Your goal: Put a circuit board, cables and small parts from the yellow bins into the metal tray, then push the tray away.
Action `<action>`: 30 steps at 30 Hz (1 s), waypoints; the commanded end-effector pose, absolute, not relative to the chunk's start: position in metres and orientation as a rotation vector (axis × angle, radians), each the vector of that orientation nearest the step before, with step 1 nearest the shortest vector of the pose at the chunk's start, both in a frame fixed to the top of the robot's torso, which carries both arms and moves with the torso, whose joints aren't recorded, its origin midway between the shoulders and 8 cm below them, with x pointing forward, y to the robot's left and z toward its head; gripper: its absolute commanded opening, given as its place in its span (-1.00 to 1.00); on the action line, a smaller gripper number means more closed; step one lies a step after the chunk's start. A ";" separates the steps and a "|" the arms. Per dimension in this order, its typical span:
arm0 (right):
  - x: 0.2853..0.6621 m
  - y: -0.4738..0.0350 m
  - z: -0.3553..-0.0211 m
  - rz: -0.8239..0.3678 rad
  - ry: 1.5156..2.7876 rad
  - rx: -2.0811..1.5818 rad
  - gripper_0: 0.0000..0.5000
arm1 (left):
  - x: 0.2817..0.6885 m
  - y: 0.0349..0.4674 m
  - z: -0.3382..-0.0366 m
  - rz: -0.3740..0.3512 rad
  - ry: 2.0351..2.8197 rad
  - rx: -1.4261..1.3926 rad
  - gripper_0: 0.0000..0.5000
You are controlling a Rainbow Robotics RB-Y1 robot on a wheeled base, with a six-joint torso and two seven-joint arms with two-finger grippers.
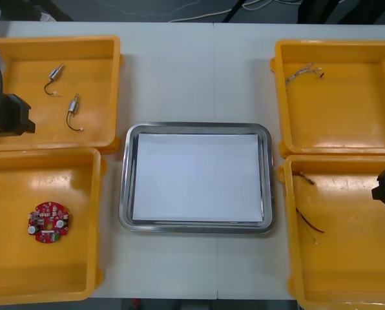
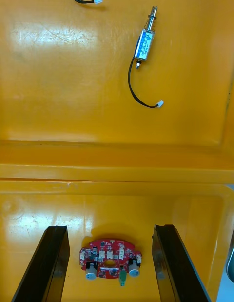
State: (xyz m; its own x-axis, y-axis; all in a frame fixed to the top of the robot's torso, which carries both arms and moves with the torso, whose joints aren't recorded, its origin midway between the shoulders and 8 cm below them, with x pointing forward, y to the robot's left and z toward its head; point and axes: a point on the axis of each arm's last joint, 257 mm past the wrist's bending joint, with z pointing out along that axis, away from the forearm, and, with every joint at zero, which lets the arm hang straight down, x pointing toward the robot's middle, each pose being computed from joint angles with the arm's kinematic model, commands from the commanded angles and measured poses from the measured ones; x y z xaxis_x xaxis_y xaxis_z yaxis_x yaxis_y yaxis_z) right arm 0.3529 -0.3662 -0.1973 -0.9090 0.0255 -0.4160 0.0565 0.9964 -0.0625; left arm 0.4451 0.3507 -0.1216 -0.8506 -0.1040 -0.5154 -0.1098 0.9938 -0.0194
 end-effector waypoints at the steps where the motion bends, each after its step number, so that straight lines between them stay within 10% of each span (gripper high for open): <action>1: 0.356 -0.370 -0.192 -0.103 2.686 0.053 1.00 | 0.442 0.370 -0.106 0.111 2.571 -0.062 1.00; 30: 0.356 -0.370 -0.192 -0.103 2.686 0.053 1.00 | 0.442 0.370 -0.106 0.111 2.571 -0.062 1.00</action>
State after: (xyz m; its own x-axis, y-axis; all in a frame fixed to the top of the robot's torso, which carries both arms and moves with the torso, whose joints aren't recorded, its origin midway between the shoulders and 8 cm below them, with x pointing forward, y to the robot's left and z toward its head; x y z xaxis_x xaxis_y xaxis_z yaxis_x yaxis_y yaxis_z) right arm 0.3529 -0.3662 -0.1973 -0.9090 0.0255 -0.4160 0.0565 0.9964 -0.0625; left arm 0.4451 0.3507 -0.1216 -0.8506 -0.1040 -0.5154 -0.1098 0.9938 -0.0194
